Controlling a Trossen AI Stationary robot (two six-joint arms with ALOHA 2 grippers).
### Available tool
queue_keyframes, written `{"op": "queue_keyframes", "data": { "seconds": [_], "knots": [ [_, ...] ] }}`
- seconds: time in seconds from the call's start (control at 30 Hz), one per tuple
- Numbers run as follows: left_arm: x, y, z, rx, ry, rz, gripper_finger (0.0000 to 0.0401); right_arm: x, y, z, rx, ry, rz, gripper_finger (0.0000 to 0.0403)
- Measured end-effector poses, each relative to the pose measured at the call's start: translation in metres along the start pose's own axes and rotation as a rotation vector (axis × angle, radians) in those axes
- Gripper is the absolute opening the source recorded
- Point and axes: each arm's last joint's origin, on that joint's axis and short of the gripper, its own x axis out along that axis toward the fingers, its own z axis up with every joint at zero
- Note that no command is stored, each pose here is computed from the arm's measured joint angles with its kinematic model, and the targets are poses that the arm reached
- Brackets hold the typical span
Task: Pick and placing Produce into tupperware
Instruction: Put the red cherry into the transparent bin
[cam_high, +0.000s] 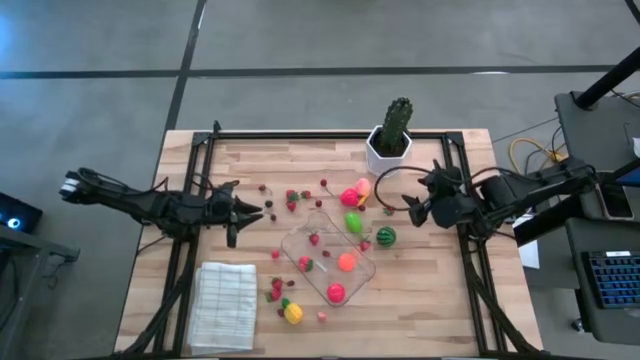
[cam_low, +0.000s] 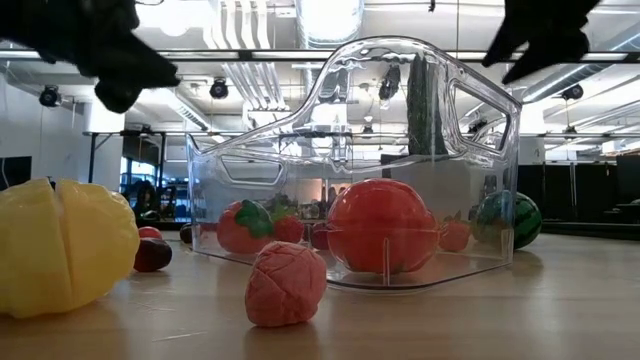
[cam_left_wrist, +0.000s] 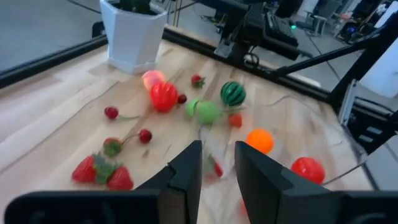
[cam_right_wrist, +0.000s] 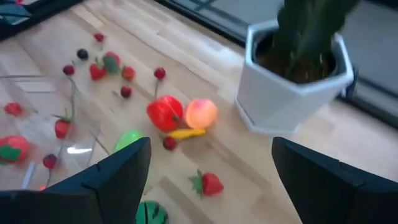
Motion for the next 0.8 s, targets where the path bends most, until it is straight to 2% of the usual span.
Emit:
{"op": "queue_keyframes", "data": {
  "seconds": [0.17,0.57,0.8],
  "knots": [
    [0.000,0.007,-0.015,0.015,0.015,0.010,0.0080,0.005,-0.003,-0.008,0.121,0.000,0.002,0.0325],
    [0.012,0.020,-0.056,0.083,0.164,0.079,0.0080,-0.003,-0.002,0.006,0.124,-0.110,-0.018,0.0325],
    [0.019,0.026,-0.074,0.128,0.262,0.125,0.0080,-0.006,-0.002,0.010,0.160,-0.121,-0.007,0.0325]
  ]
}}
